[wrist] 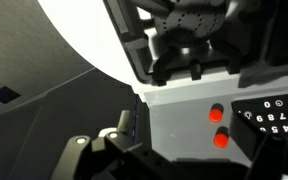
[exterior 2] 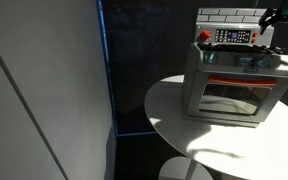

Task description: Push the top right orange button on the cooker

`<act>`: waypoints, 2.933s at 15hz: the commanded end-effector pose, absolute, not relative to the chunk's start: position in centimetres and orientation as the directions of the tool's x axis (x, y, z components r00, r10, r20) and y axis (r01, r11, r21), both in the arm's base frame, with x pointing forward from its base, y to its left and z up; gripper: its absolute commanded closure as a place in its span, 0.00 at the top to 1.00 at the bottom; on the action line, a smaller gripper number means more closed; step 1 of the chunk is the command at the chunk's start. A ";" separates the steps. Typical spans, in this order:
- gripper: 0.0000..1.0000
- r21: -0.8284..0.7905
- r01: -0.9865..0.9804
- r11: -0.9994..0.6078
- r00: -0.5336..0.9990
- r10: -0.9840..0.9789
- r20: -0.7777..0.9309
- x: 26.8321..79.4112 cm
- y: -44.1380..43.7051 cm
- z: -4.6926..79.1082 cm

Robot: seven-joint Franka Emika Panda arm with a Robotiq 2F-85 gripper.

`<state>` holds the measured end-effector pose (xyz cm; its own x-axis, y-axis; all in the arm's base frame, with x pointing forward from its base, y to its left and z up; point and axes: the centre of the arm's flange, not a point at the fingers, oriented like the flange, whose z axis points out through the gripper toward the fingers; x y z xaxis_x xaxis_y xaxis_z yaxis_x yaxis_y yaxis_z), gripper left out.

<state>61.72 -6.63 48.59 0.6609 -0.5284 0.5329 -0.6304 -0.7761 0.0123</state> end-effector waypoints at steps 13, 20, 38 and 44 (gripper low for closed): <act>1.00 -0.004 -0.661 -0.751 0.621 -0.550 0.559 65.5 -7.6 48.3; 1.00 -0.002 -0.661 -0.750 0.621 -0.549 0.559 66.0 -7.6 48.0; 1.00 0.003 -0.670 -0.742 0.612 -0.550 0.568 66.6 -8.3 48.0; 1.00 -0.008 -0.651 -0.759 0.640 -0.554 0.532 64.5 -7.4 49.7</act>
<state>65.56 -7.77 48.06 0.6327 -0.5431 0.5520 -0.6532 -0.7572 0.0036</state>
